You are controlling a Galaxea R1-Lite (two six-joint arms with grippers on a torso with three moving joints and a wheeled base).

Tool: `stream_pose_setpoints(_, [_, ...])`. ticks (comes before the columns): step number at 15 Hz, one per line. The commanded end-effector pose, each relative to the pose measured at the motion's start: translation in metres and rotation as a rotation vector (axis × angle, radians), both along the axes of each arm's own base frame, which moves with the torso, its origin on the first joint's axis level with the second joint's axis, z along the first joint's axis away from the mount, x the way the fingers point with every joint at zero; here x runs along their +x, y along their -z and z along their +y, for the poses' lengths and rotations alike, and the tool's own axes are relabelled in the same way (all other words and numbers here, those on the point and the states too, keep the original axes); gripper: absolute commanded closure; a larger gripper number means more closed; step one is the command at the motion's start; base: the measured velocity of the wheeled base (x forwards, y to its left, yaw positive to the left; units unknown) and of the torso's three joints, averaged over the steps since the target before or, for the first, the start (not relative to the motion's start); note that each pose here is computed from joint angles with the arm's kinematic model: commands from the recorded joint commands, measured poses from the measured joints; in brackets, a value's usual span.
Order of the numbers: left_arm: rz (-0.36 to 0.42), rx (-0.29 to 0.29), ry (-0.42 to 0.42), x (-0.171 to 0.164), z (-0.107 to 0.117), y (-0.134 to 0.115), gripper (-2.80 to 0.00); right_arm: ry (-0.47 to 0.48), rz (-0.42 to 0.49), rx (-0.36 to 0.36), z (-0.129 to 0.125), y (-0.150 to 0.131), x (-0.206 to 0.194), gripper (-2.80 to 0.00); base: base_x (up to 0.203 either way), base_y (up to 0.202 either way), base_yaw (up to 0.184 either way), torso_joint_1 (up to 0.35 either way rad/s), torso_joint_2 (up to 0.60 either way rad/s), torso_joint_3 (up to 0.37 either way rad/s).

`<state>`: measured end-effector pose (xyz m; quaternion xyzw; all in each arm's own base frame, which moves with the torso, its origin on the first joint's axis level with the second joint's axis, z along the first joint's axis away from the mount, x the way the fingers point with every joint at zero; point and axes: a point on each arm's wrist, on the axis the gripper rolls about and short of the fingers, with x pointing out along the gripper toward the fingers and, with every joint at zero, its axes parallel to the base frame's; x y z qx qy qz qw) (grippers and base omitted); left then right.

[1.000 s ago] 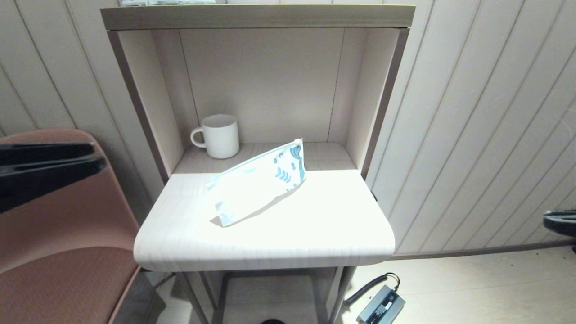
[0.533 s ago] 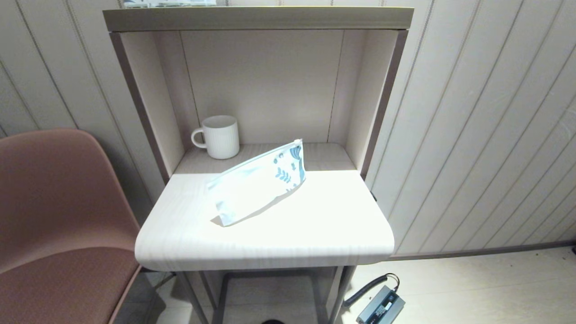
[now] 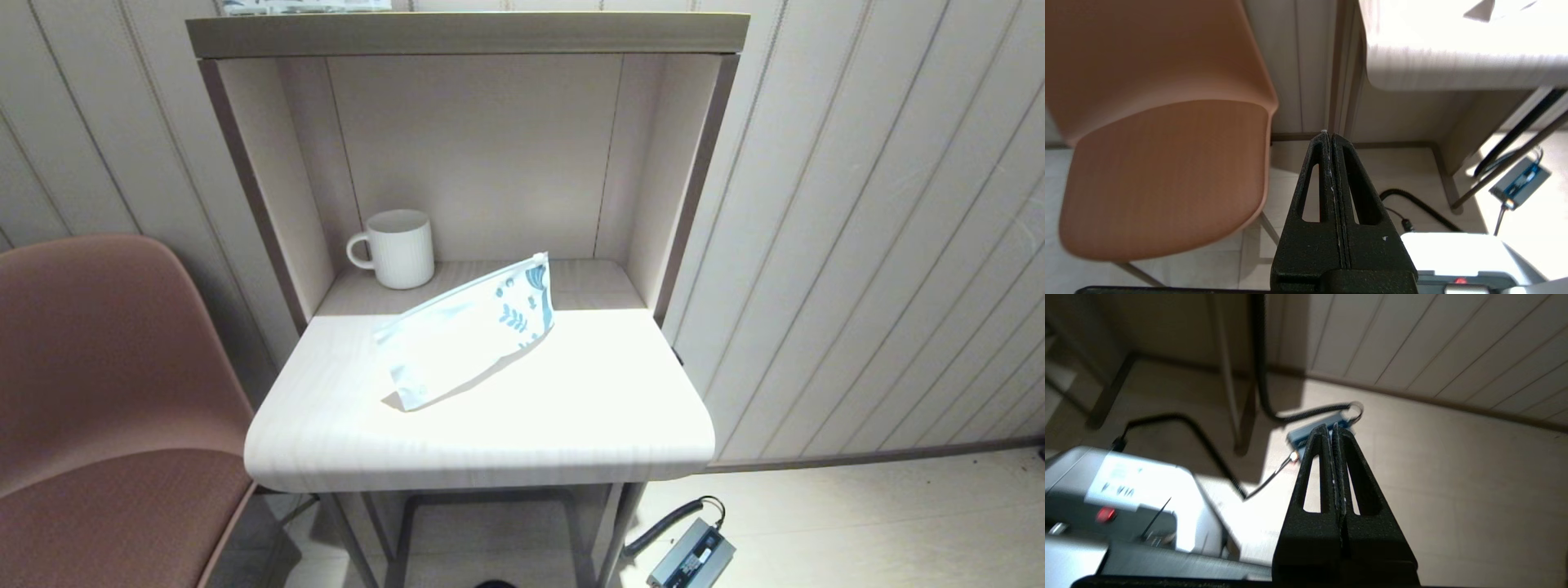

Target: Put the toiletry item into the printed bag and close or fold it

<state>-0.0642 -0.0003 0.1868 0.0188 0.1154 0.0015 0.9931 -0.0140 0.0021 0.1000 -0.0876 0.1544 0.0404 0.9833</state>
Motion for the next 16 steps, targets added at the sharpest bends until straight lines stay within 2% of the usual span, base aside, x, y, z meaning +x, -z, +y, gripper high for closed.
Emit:
stream_pose_setpoints(1, [0.008, 0.012, 0.019, 0.002, -0.001, 0.034, 0.0, 0.022, -0.121, -0.012, -0.001, 0.012, 0.0, 0.0, 0.0, 0.0, 0.0, 0.0, 0.0, 0.0])
stream_pose_setpoints(3, [-0.005, 0.02, 0.057, 0.003, -0.001, 0.071, 0.0, 0.013, -0.238, -0.015, -0.001, 0.016, -0.011, 0.0, 0.0, 0.0, 0.0, 0.0, 0.0, 0.0])
stream_pose_setpoints(5, [-0.011, 0.02, 0.077, 0.017, -0.002, 0.095, 0.0, 0.014, -0.275, -0.003, -0.001, 0.019, -0.013, 0.0, 0.0, 0.0, 0.0, 0.0, 0.0, 0.0])
stream_pose_setpoints(7, [-0.126, 0.024, 0.148, 0.027, -0.003, 0.096, 0.0, 0.02, -0.27, 0.03, -0.001, 0.02, -0.013, 0.0, 0.0, 0.0, 0.0, 0.0, 0.0, 0.0])
stream_pose_setpoints(8, [-0.128, 0.041, 0.16, 0.028, -0.003, 0.098, 0.0, 0.028, -0.265, 0.046, -0.001, 0.022, -0.013, 0.0, 0.0, 0.0, 0.0, 0.0, 0.0, 0.0])
stream_pose_setpoints(9, [-0.112, 0.096, 0.156, 0.031, -0.003, 0.105, 0.0, 0.038, -0.266, 0.051, -0.001, 0.026, -0.011, 0.0, 0.0, 0.0, 0.0, 0.0, 0.0, 0.0])
stream_pose_setpoints(10, [-0.147, 0.17, 0.122, 0.034, -0.002, 0.107, 0.0, 0.044, -0.308, 0.065, -0.002, 0.024, -0.009, 0.0, 0.0, 0.0, 0.0, 0.0, 0.0, 0.0])
stream_pose_setpoints(11, [-0.191, 0.17, 0.097, 0.037, -0.001, 0.107, 0.0, 0.051, -0.31, 0.089, -0.002, 0.025, -0.009, 0.0, 0.0, 0.0, 0.0, 0.0, 0.0, 0.0])
stream_pose_setpoints(14, [-0.188, 0.03, 0.028, 0.04, 0.0, 0.113, 0.0, 0.082, -0.304, 0.146, -0.002, 0.025, -0.009, 0.0, 0.0, 0.0, 0.0, 0.0, 0.0, 0.0])
stream_pose_setpoints(16, [-0.2, 0.002, 0.008, 0.04, 0.0, 0.112, 0.0, 0.087, -0.305, 0.146, -0.002, 0.025, -0.009, 0.0, 0.0, 0.0, 0.0, 0.0, 0.0, 0.0])
